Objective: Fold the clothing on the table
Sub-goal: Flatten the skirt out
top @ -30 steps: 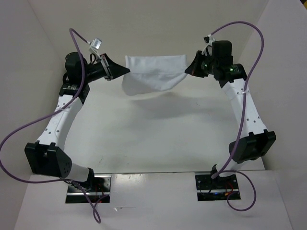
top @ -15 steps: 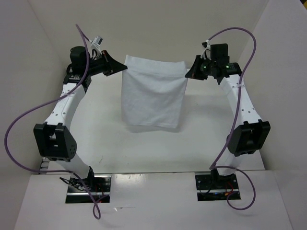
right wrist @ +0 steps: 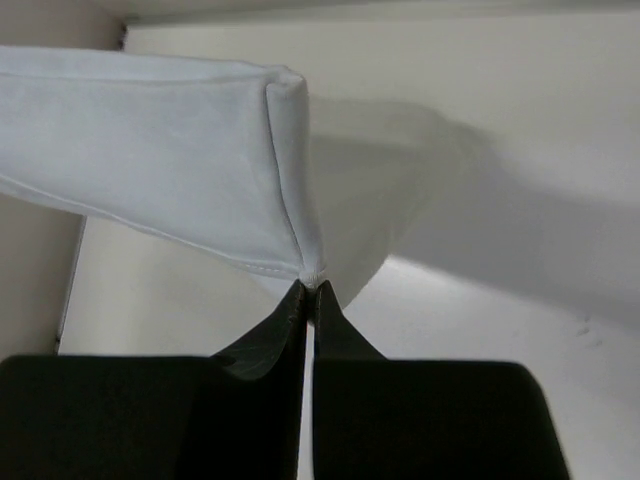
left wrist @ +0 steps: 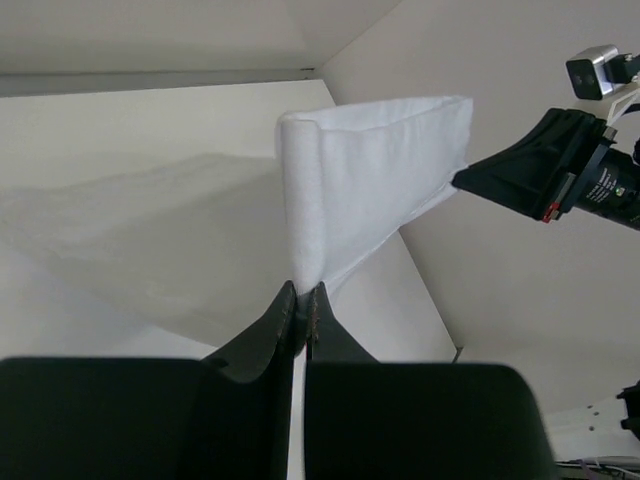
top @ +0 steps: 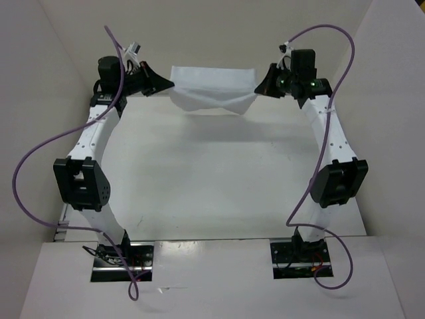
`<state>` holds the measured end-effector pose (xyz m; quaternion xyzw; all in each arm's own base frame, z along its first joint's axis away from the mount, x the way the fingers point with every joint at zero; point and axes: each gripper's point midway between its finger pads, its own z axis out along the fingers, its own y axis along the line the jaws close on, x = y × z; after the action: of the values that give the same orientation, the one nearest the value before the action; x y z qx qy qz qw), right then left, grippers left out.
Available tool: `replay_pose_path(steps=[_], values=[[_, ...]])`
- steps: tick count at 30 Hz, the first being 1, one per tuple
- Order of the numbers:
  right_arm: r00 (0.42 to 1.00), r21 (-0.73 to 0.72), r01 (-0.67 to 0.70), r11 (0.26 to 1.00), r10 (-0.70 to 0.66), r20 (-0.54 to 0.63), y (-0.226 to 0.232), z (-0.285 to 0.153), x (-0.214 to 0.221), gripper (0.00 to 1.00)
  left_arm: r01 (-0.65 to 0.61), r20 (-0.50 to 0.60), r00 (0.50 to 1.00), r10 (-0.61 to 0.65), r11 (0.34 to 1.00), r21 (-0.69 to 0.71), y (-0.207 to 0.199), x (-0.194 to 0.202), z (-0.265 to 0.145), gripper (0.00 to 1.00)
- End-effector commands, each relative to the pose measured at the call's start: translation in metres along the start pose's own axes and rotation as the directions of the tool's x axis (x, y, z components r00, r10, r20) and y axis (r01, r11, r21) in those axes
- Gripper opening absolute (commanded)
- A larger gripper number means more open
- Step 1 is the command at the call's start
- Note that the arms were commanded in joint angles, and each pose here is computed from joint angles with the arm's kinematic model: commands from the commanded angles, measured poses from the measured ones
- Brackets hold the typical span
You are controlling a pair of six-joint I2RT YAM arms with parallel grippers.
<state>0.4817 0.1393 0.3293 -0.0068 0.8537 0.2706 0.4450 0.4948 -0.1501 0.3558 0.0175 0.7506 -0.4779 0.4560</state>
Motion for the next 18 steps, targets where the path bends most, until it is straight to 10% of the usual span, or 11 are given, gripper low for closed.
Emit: replay_pose_path(steps=[1, 9, 18], values=[[0.992, 0.028, -0.028, 0.999, 0.032, -0.119, -0.02, 0.007, 0.06, 0.0, 0.021, -0.035, 0.999, -0.022, 0.999, -0.032, 0.022, 0.042, -0.013, 0.0], [0.847, 0.078, -0.174, 0.982, 0.19, -0.497, -0.001, -0.022, 0.293, 0.0, 0.258, -0.167, 0.941, -0.295, 0.943, -0.21, 0.058, 0.216, -0.058, 0.0], [0.688, 0.171, -0.201, 0.965, 0.263, -0.677, 0.031, -0.08, 0.393, 0.0, 0.308, -0.209, 0.885, -0.416, 0.86, -0.407, 0.04, 0.301, -0.14, 0.0]])
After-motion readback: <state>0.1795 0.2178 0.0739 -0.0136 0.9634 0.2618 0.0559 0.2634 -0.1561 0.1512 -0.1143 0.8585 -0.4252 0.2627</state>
